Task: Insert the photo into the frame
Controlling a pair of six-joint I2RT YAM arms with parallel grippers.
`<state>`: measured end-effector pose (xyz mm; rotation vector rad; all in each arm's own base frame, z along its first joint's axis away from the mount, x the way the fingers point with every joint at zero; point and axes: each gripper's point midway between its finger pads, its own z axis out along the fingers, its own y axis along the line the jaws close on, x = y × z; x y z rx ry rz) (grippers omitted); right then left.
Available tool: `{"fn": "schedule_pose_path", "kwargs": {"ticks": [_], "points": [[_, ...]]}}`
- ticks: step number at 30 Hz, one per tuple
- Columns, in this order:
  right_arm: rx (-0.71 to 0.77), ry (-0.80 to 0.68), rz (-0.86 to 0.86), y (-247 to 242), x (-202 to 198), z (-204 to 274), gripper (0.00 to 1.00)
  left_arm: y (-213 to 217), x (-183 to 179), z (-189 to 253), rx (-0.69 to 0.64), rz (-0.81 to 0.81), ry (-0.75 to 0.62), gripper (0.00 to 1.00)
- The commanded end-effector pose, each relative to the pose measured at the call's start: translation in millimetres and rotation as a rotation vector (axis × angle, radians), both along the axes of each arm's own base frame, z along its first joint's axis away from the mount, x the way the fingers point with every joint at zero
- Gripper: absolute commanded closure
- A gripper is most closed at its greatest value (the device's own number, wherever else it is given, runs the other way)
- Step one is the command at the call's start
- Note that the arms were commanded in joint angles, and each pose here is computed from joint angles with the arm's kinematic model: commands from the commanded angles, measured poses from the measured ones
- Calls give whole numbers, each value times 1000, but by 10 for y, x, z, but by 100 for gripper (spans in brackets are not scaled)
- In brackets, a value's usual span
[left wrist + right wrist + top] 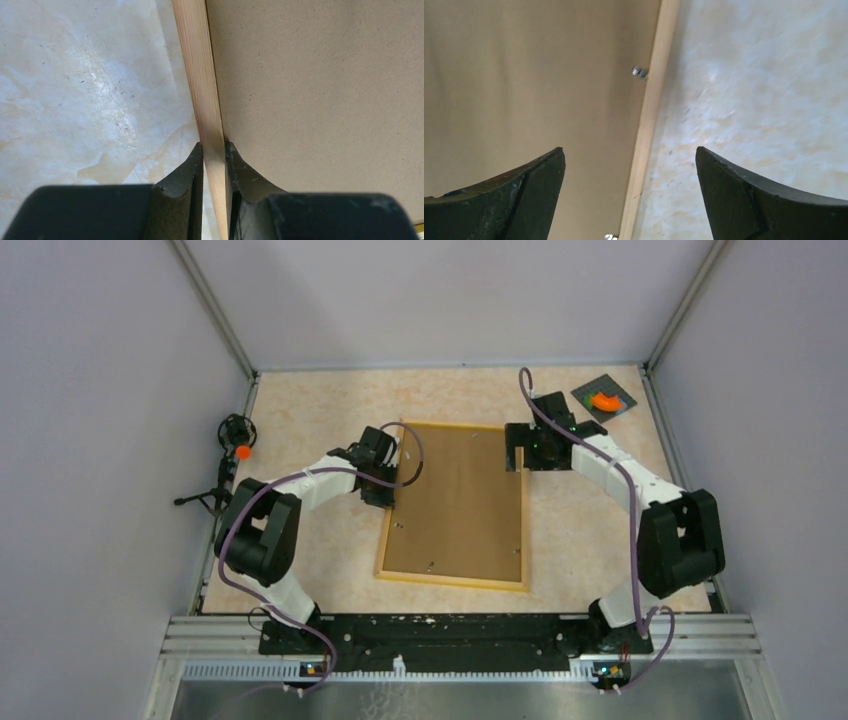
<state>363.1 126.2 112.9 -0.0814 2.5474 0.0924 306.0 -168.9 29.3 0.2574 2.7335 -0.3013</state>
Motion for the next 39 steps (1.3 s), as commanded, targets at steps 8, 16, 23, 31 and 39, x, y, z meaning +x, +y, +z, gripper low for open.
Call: {"fn": "schedule_pose_path", "kwargs": {"ticks": [8, 16, 23, 31, 39], "points": [[236, 184, 19, 334, -547, -671, 1, -58, -493, -214, -63, -20, 202, 100], [341, 192, 86, 668, -241, -690, 1, -372, -779, -78, -327, 84, 272, 100], [291, 157, 93, 908, 619, -646, 1, -909, -1237, 95, -400, 55, 265, 100], [166, 80, 143, 914, 990, -59, 1, -758, -1543, 233, -406, 25, 218, 70], [74, 0, -39, 253, 172, 219, 1, -346, -789, 990, -232, 27, -180, 3]]}}
